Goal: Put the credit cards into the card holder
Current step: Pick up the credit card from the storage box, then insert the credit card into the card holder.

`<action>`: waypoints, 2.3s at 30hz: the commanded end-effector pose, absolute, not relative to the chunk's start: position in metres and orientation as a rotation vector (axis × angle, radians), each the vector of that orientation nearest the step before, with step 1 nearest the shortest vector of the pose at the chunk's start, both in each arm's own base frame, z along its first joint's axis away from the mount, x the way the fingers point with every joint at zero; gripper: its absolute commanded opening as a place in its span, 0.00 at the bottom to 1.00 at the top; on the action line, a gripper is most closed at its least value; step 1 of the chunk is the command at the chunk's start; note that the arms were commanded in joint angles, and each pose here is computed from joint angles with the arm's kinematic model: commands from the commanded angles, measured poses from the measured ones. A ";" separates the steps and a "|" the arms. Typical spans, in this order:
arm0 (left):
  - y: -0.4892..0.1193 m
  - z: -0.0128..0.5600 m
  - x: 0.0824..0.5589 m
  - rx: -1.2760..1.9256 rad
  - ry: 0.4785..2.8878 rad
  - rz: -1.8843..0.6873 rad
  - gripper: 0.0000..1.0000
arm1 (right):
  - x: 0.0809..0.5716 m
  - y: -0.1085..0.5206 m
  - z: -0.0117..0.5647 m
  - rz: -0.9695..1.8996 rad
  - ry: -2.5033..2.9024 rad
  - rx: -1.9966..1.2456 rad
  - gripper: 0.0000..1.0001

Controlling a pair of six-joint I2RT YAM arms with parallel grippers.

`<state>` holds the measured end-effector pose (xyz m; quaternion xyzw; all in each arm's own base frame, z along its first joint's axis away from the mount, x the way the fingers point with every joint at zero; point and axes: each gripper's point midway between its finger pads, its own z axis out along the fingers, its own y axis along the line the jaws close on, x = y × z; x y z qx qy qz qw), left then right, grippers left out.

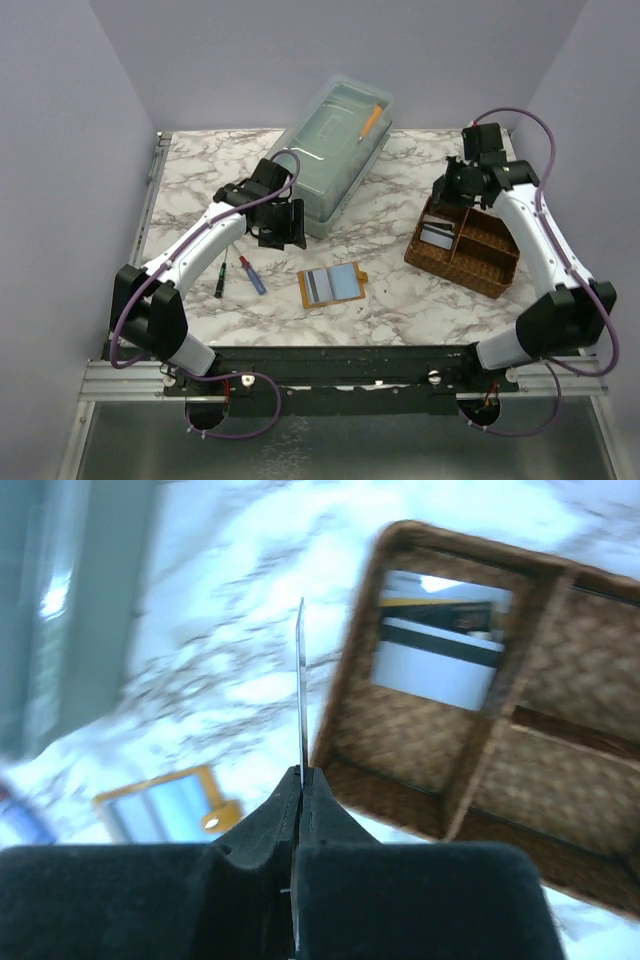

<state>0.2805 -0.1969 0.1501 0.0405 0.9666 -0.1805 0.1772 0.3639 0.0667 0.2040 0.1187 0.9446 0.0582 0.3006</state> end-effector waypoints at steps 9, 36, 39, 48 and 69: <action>-0.253 0.165 0.236 -0.176 2.399 -1.337 0.64 | 0.260 0.223 0.206 1.286 2.233 -0.288 0.00; -0.275 0.178 0.239 -0.390 2.018 -1.848 0.54 | 0.223 0.305 0.176 1.854 1.980 -0.101 0.00; -0.276 0.183 0.238 -0.373 1.976 -1.889 0.42 | 0.222 0.310 0.173 1.866 1.986 -0.097 0.00; -0.276 0.158 0.226 -0.311 2.055 -1.845 0.00 | 0.215 0.307 0.137 1.753 2.143 -0.085 0.26; -0.257 0.074 0.220 -0.075 2.553 -1.411 0.00 | 0.251 0.280 0.040 1.315 2.487 -0.198 0.08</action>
